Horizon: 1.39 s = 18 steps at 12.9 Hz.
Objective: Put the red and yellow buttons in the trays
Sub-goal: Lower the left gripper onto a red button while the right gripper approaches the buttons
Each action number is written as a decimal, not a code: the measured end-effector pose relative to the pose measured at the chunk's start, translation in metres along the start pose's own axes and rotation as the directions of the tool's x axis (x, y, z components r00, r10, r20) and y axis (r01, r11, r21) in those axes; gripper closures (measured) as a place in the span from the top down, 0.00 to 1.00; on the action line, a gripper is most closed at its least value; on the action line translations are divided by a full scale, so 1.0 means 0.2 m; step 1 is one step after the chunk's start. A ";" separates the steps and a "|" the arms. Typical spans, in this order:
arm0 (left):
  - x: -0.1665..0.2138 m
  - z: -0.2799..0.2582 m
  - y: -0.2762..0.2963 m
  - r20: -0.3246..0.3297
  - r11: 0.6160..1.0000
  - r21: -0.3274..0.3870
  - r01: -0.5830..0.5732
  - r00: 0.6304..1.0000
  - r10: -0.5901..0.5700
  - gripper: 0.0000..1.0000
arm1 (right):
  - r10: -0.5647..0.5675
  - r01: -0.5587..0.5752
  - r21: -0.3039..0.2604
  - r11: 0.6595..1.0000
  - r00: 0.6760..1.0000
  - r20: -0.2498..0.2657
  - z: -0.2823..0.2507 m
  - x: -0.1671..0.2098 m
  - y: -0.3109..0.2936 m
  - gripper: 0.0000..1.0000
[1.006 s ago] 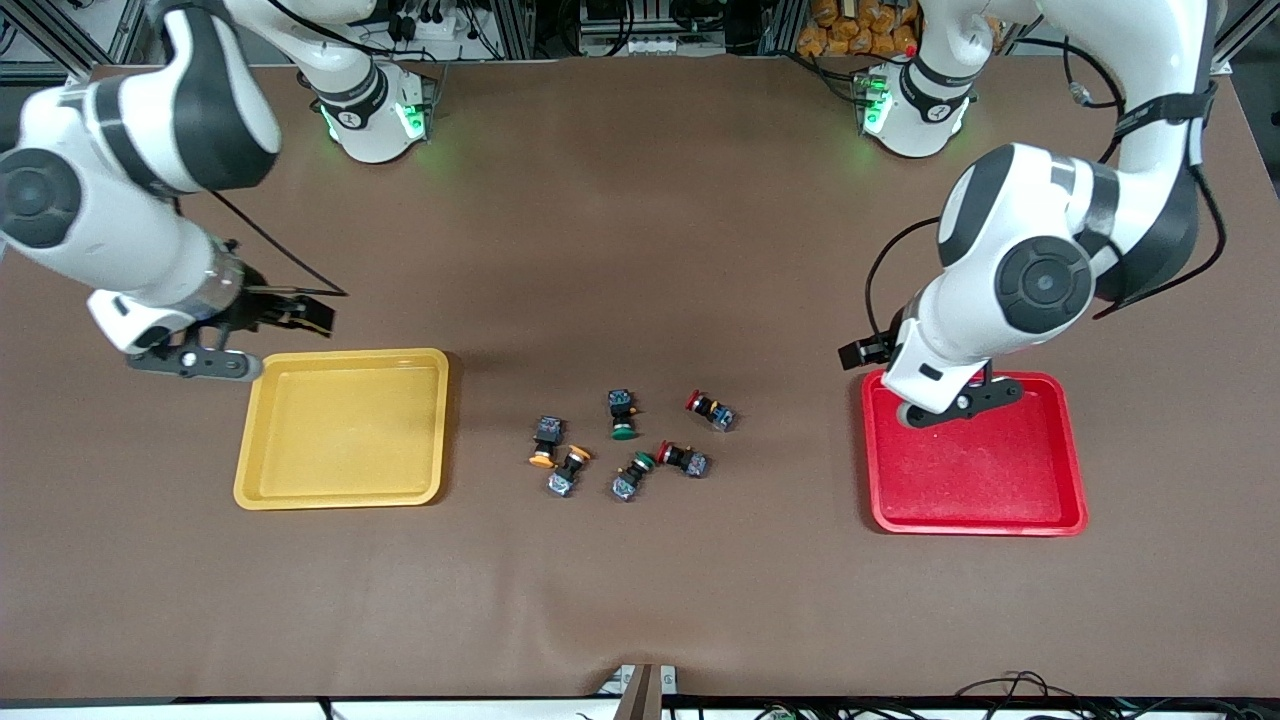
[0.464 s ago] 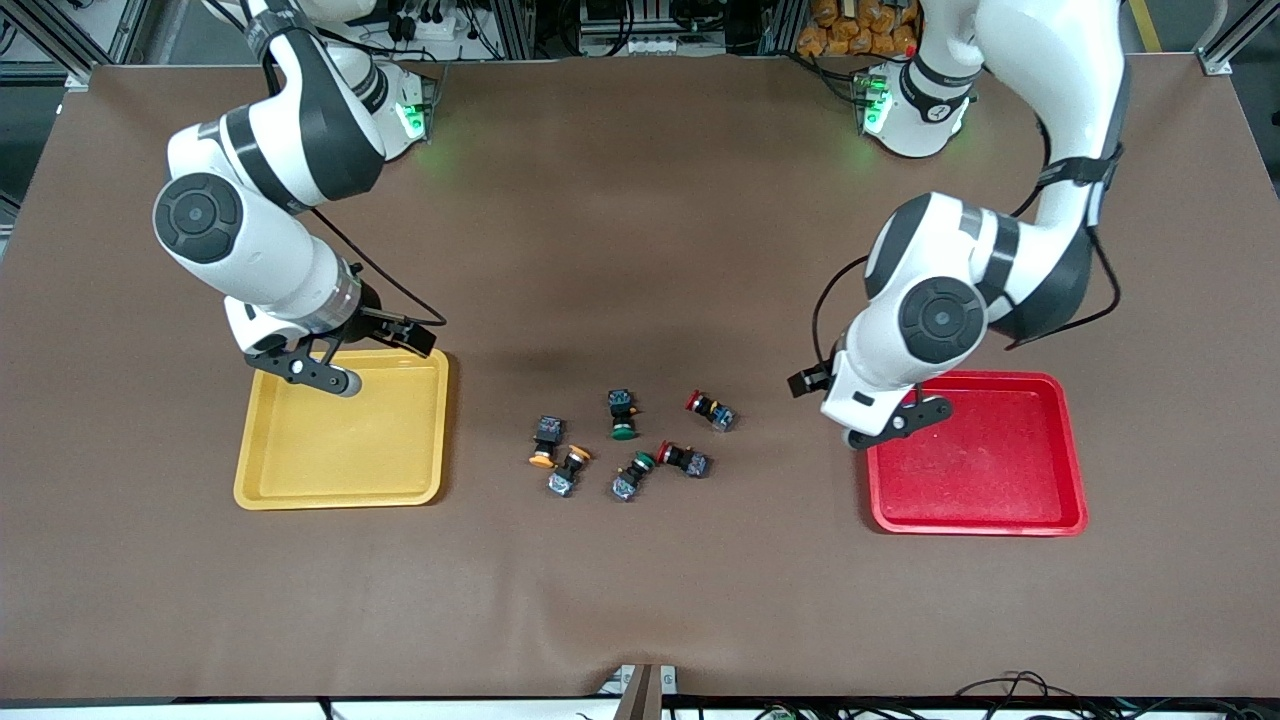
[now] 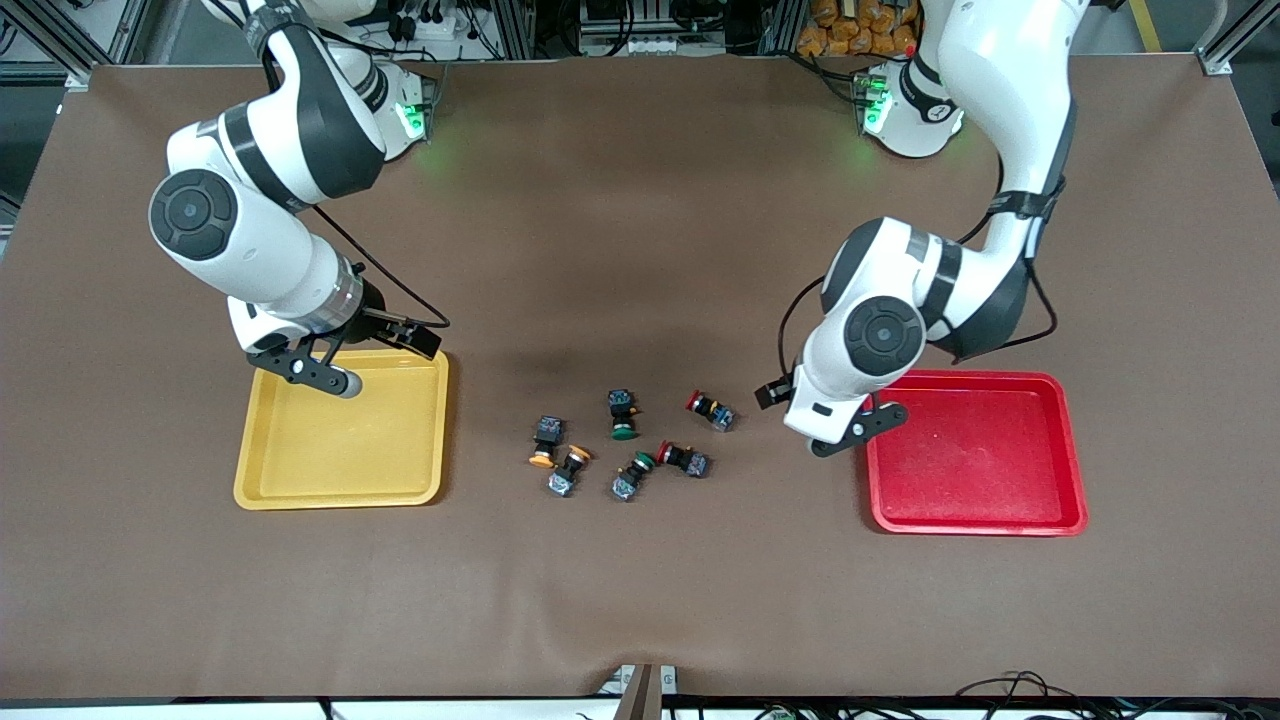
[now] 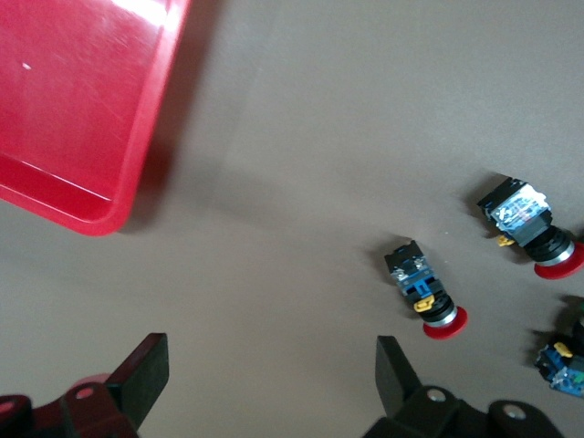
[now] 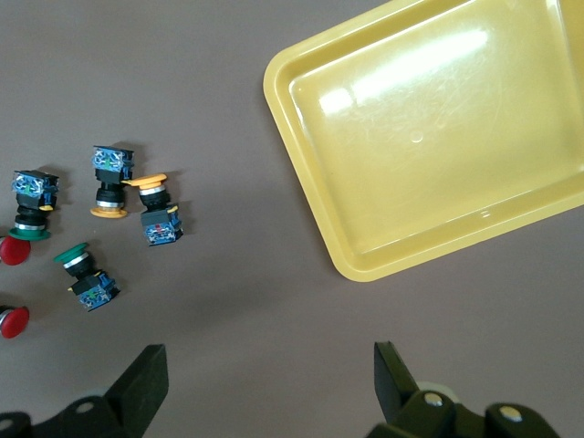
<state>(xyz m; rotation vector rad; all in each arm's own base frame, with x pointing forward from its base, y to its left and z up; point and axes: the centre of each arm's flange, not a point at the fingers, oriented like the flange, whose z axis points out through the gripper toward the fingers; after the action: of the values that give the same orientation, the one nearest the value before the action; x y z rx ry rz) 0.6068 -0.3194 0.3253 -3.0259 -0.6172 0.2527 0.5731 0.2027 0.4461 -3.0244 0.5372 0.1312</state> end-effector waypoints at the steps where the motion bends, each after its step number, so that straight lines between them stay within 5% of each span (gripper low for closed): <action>1: -0.01 0.04 0.03 -0.004 1.000 -0.002 0.012 1.000 -0.012 1.00 | 0.001 -0.001 0.000 1.000 1.000 0.000 0.00 0.00 0.00 1.00; 18: -0.09 0.53 0.32 -0.040 0.983 -0.116 0.140 0.989 -0.145 1.00 | -0.018 0.019 -0.005 1.000 1.000 0.018 0.07 -0.01 -0.06 1.00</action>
<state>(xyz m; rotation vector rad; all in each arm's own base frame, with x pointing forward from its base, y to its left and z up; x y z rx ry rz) 0.5970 -0.3850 0.2181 -3.0637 -0.8680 0.1427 0.5744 0.2153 0.4334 -3.0294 0.5081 0.1596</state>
